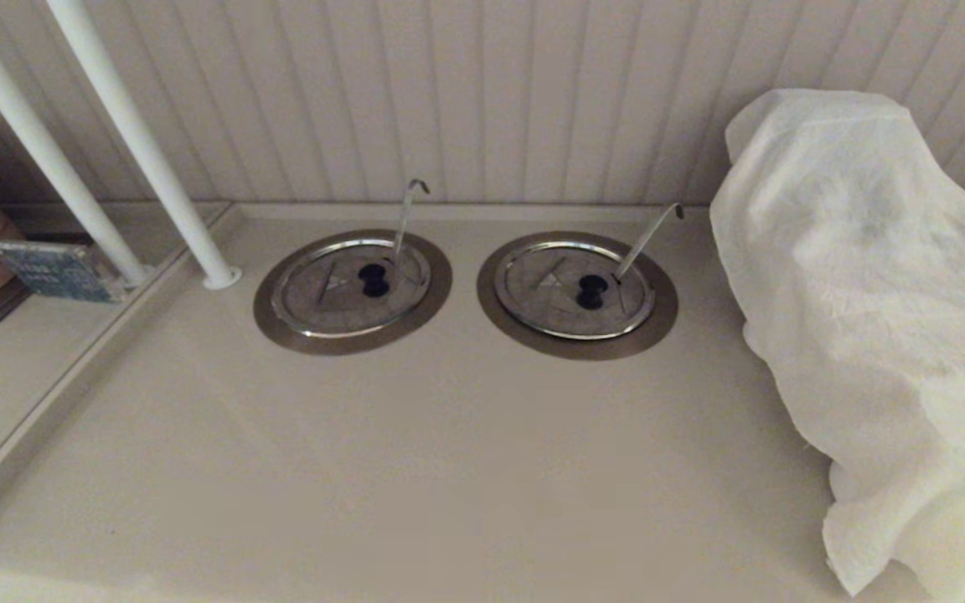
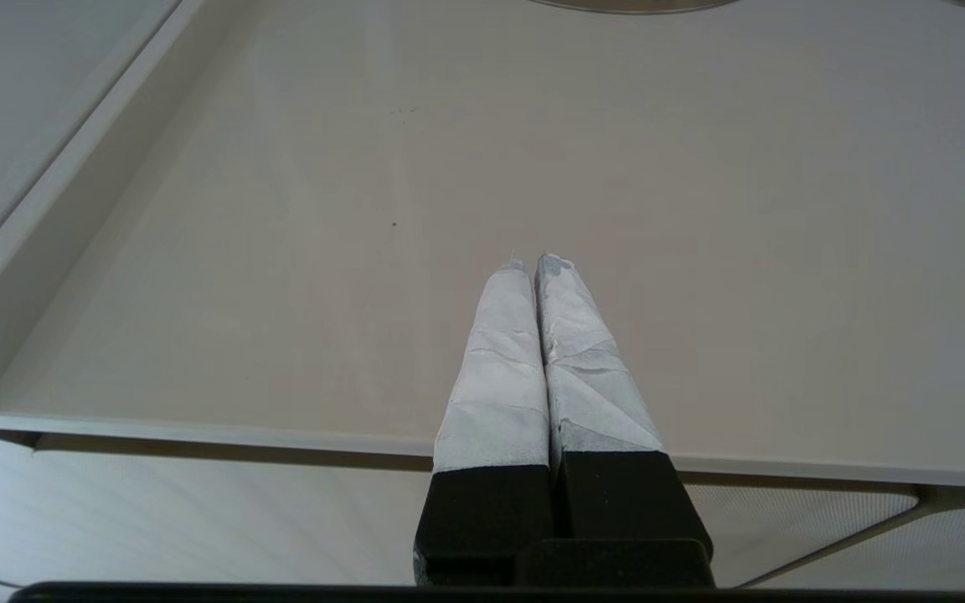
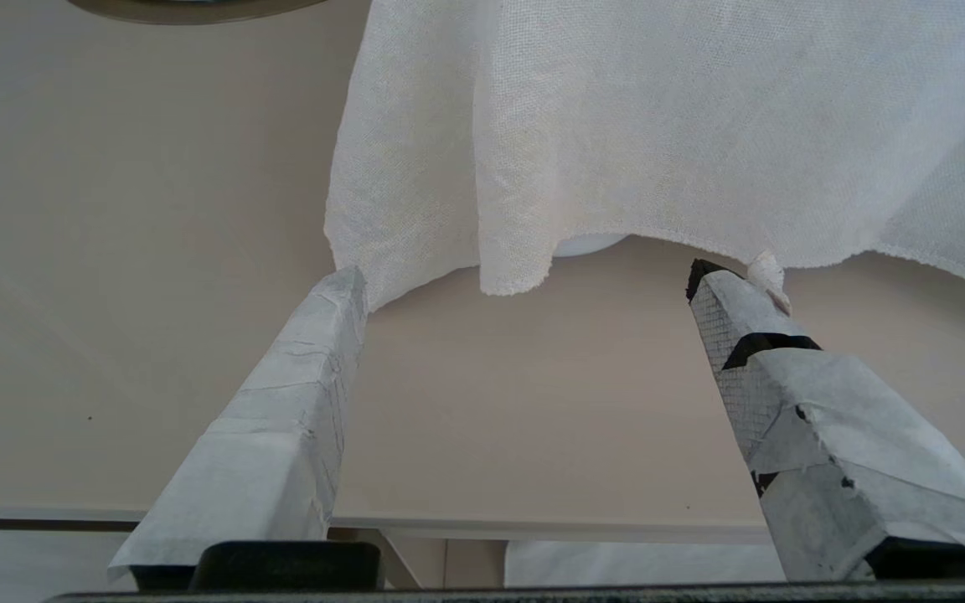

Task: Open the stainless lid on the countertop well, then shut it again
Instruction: Open the lid

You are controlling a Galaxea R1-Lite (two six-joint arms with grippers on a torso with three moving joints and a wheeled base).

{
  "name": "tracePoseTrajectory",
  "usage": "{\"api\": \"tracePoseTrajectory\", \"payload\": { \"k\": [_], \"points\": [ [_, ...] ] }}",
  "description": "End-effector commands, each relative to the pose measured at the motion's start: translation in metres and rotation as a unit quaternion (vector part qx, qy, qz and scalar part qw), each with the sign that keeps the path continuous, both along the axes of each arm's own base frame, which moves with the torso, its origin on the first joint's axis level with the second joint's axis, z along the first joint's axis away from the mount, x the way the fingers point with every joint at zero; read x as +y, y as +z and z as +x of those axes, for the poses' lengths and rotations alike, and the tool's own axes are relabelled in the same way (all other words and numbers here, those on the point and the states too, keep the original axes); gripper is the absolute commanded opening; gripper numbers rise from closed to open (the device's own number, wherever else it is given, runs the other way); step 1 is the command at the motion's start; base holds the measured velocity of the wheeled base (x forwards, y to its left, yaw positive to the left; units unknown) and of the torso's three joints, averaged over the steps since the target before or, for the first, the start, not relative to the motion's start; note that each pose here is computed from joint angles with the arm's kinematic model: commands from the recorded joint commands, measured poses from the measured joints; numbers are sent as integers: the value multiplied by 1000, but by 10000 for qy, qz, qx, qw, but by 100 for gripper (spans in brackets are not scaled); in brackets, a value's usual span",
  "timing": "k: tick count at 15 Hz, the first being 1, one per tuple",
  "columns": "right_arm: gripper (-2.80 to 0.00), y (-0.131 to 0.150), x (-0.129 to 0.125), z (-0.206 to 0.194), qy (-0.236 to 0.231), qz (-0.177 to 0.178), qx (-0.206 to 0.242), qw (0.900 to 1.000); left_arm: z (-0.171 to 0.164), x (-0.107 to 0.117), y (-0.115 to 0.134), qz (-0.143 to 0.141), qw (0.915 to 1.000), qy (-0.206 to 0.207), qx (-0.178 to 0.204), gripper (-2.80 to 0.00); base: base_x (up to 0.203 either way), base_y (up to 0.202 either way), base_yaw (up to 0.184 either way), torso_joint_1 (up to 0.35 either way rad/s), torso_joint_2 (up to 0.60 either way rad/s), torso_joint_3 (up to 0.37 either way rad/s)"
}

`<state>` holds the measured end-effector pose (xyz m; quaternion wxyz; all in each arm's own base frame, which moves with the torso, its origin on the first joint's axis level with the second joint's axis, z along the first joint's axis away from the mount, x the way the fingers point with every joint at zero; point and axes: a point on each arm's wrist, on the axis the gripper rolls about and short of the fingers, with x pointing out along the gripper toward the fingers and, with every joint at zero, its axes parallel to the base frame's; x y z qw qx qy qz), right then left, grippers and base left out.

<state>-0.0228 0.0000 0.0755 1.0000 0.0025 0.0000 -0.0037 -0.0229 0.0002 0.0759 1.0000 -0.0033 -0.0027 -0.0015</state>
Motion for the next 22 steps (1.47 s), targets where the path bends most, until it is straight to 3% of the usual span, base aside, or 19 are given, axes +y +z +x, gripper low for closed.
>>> {"api": "tracePoseTrajectory", "payload": {
  "k": [1, 2, 3, 8, 10, 13, 14, 16, 18, 20, 22],
  "points": [
    [0, 0, 0, 0, -1, -2, 0, 10000, 0, 0, 0, 173, 9998, -21, 3, -280, 0, 0, 0, 0, 0, 0],
    [0, 0, 0, 0, -1, -2, 0, 10000, 0, 0, -1, 421, 9991, -91, 45, -280, 0, 0, 0, 0, 0, 0],
    [0, 0, 0, 0, -1, -2, 0, 10000, 0, 0, -1, 490, 9987, -100, 36, -280, 0, 0, 0, 0, 0, 0],
    [0, 0, 0, 0, -1, -9, 0, 10000, 0, -1, -1, 331, 9994, -109, 61, -280, 0, 0, 0, 0, 0, 0],
    [0, 0, 0, 0, -1, -2, 0, 10000, 0, -1, 1, 613, 9980, -120, 11, -280, 0, 0, 0, 0, 0, 0],
    [0, 0, 0, 0, -1, -2, 0, 10000, -13, -1, 42, 602, 9966, -229, -522, -280, 0, 0, 0, 0, 0, 0],
    [0, 0, 0, 0, -1, -2, 0, 10000, -14, -1, 57, 586, 9969, -269, -439, -280, 0, 0, 0, 0, 0, 0],
    [0, 0, 0, 0, -1, -2, 0, 10000, 1, -2, 78, 442, 9984, -346, 72, -280, 0, 0, 0, 0, 0, 0],
    [0, 0, 0, 0, -1, -2, 0, 10000, 26, -2, 100, 82, 9964, -501, 679, -280, 0, 0, 0, 0, 0, 0],
    [0, 0, 0, 0, -1, -2, 0, 10000, 65, -3, 110, -182, 9828, -604, 1735, -280, 0, 0, 0, 0, 0, 0],
    [0, 0, 0, 0, -1, -2, 0, 10000, 108, -4, 114, -394, 9619, -654, 2625, -280, 0, 0, 0, 0, 0, 0]
  ]
}}
